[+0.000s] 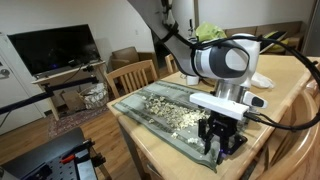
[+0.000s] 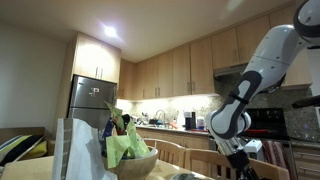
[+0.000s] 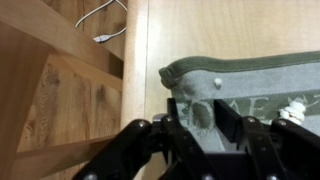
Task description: Fold up the right end of the cloth
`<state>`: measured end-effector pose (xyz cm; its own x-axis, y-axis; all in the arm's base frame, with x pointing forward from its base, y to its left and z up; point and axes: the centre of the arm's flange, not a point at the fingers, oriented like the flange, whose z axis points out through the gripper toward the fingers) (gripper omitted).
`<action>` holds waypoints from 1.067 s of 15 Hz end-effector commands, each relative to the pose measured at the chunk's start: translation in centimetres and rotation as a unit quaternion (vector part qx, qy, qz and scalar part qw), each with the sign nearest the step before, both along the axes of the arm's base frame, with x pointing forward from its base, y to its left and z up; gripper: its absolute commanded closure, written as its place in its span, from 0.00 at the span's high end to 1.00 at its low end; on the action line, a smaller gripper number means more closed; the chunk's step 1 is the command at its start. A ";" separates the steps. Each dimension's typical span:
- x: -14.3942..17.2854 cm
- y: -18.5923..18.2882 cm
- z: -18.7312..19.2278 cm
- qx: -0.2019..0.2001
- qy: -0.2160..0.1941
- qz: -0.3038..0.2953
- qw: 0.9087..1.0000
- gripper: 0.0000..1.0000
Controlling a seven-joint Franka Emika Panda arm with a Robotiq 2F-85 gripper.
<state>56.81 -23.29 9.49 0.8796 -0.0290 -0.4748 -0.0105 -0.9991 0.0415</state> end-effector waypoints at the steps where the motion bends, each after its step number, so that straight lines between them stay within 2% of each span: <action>1: 0.6 -0.3 -0.5 0.016 -0.001 -0.001 1.000 0.11; 2: 0.6 -0.4 -0.2 0.014 -0.002 -0.003 1.000 0.02; 3: 0.5 -0.5 0.0 0.011 -0.003 -0.004 1.000 0.00; 8: -0.3 0.1 2.2 -0.007 -0.002 -0.006 1.000 0.01; 16: 0.3 2.9 9.0 -0.038 -0.040 0.016 0.998 0.01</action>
